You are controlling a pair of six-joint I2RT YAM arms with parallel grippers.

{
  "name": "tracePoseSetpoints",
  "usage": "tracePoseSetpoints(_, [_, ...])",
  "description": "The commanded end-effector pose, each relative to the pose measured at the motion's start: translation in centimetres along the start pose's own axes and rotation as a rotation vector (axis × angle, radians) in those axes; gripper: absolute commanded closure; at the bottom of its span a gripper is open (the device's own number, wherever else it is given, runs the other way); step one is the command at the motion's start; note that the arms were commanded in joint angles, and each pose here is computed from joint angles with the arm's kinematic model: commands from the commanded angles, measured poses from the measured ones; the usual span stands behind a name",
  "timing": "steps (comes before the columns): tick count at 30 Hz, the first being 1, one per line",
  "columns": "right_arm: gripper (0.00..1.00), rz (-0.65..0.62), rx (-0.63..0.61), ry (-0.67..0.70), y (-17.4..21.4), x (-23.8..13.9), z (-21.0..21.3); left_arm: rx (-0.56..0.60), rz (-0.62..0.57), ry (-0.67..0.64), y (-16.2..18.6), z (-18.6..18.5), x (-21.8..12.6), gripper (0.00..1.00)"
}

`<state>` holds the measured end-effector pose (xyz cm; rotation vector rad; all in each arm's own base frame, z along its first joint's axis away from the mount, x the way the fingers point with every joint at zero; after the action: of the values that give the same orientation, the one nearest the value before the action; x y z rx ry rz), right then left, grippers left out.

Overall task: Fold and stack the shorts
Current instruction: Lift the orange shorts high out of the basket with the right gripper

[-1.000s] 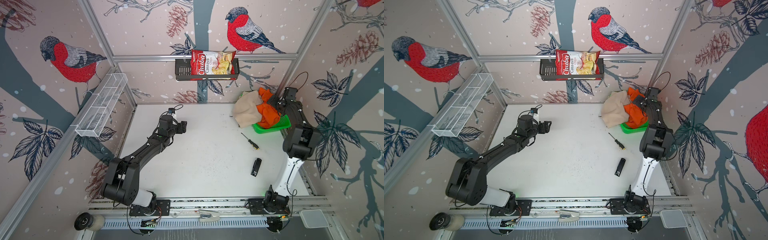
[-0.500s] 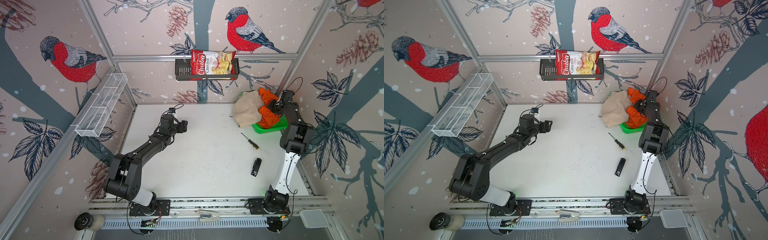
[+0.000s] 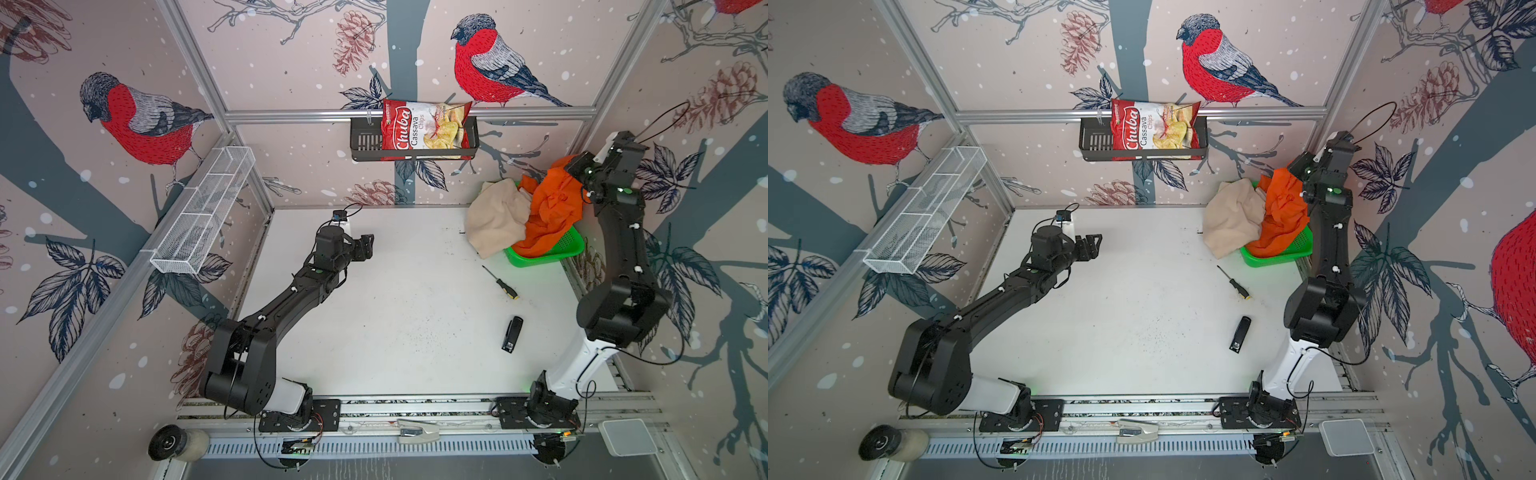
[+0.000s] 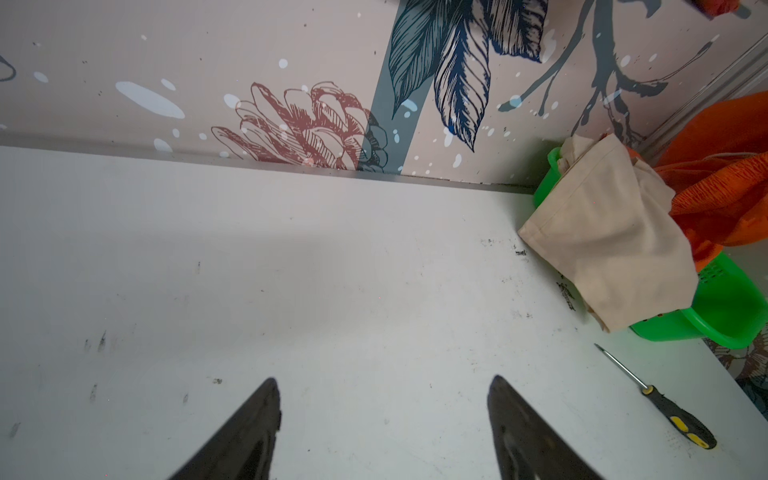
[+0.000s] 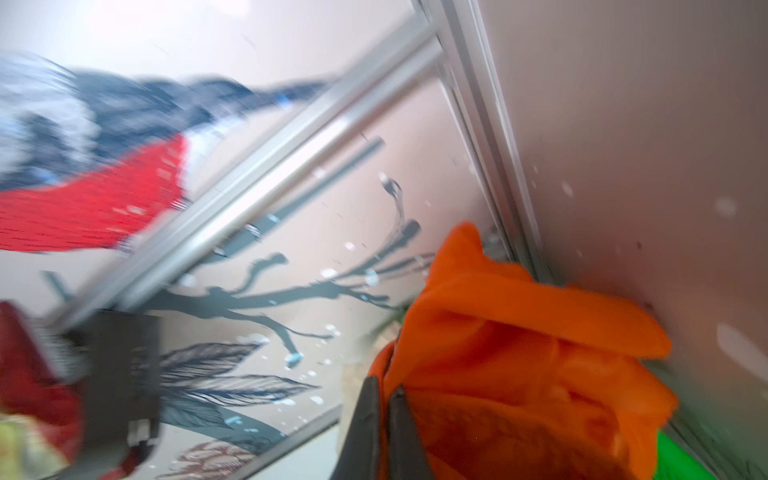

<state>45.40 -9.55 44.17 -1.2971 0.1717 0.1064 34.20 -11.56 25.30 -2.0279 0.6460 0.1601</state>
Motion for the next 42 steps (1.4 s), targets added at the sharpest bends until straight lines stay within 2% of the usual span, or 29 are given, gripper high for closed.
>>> tracePoseSetpoints(1, [1.0,-0.203,-0.062,-0.085,-4.5,-2.9,2.9,0.005,-0.057,0.03,-1.0,-0.7,-0.7,0.23])
tracePoseSetpoints(12, [1.0,-0.567,-0.103,-0.072,-12.1,-12.7,7.9,0.033,-0.115,0.038,-1.9,-1.3,-2.6,0.23])
tracePoseSetpoints(19, [1.0,-0.714,-0.156,-0.202,-15.2,-18.4,12.8,0.034,-0.127,0.044,-2.1,-1.5,-3.2,0.23])
tracePoseSetpoints(23, [1.0,-0.771,-0.174,-0.353,-15.7,-21.7,15.8,0.03,-0.136,0.049,-2.4,-1.7,-3.6,0.23])
tracePoseSetpoints(30, [1.0,-0.702,-0.174,-0.591,-12.8,-23.8,21.9,0.028,-0.15,0.025,-3.1,-2.0,-4.4,0.22])
tracePoseSetpoints(38, [1.0,-0.453,-0.186,-0.87,-5.7,-22.8,30.8,0.023,-0.165,-0.052,-3.9,-2.1,-5.8,0.22])
tracePoseSetpoints(42, [1.0,-0.347,-0.198,-0.926,-2.4,-21.8,33.8,0.03,-0.18,-0.074,-4.0,-2.0,-6.5,0.22])
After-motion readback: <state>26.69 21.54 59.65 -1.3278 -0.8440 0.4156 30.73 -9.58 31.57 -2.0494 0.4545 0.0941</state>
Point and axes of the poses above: each gripper's point midway between its finger pads, its own x axis out along the fingers, its own z axis along the line the jaws close on, y = z × x, the point moved 10 cm from there along -x, back along the fingers, and after that the axes turned 14 degrees about -x, right-handed, at the moved point
